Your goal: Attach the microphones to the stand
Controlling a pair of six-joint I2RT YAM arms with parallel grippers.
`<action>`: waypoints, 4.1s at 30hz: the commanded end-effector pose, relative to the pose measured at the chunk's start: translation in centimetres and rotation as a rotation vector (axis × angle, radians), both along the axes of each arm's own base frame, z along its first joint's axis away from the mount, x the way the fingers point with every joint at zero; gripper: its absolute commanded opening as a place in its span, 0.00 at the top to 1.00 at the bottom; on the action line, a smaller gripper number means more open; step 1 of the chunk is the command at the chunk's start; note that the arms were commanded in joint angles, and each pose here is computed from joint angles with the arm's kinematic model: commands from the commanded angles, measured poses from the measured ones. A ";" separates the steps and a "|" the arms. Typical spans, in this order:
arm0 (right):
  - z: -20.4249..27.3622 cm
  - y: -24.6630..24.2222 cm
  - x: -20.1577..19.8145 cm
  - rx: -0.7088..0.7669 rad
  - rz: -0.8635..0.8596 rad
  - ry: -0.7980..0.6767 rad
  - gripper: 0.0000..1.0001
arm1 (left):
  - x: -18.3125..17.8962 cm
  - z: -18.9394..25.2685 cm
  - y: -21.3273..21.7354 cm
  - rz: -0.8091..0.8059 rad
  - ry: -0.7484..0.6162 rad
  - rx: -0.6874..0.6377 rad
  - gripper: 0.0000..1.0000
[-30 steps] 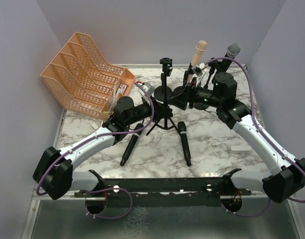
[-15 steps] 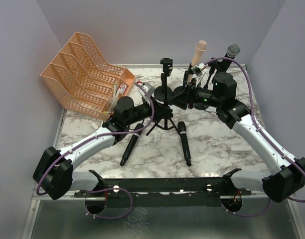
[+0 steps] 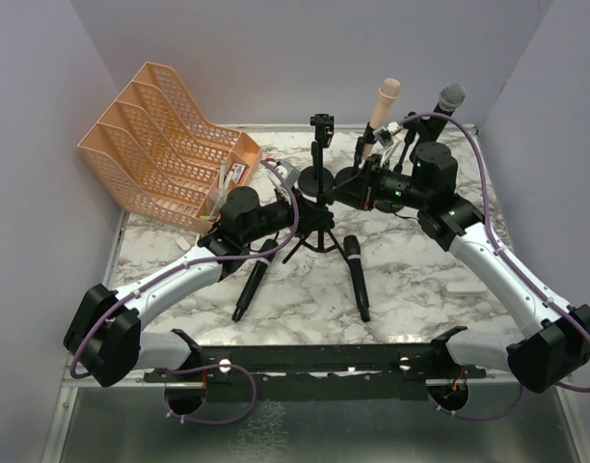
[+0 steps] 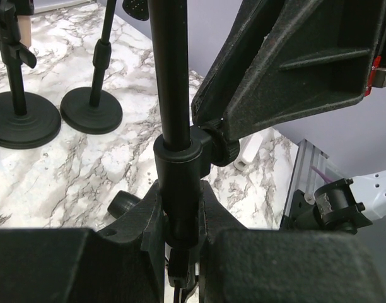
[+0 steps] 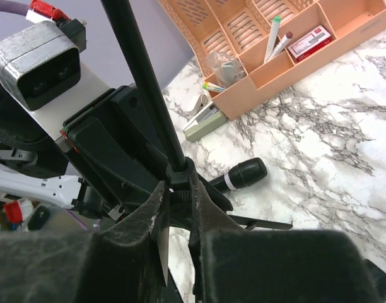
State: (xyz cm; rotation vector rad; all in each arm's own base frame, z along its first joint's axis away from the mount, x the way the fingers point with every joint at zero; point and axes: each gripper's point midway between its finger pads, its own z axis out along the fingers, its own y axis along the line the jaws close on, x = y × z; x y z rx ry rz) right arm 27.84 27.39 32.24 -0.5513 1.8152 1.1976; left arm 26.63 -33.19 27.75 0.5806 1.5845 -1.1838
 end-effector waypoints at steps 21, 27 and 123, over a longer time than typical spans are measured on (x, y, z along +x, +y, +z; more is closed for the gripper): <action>3.7 -0.8 -2.1 0.229 -0.073 0.019 0.39 | -0.6 4.7 0.5 0.002 -0.136 -0.077 1.00; 1.9 -0.2 -1.5 0.146 -0.033 0.035 0.38 | -0.6 5.1 0.3 -0.007 -0.138 -0.082 1.00; -0.2 -0.8 -1.3 0.032 -0.061 -0.419 0.99 | -2.3 5.3 -0.4 -0.108 -0.133 -0.087 1.00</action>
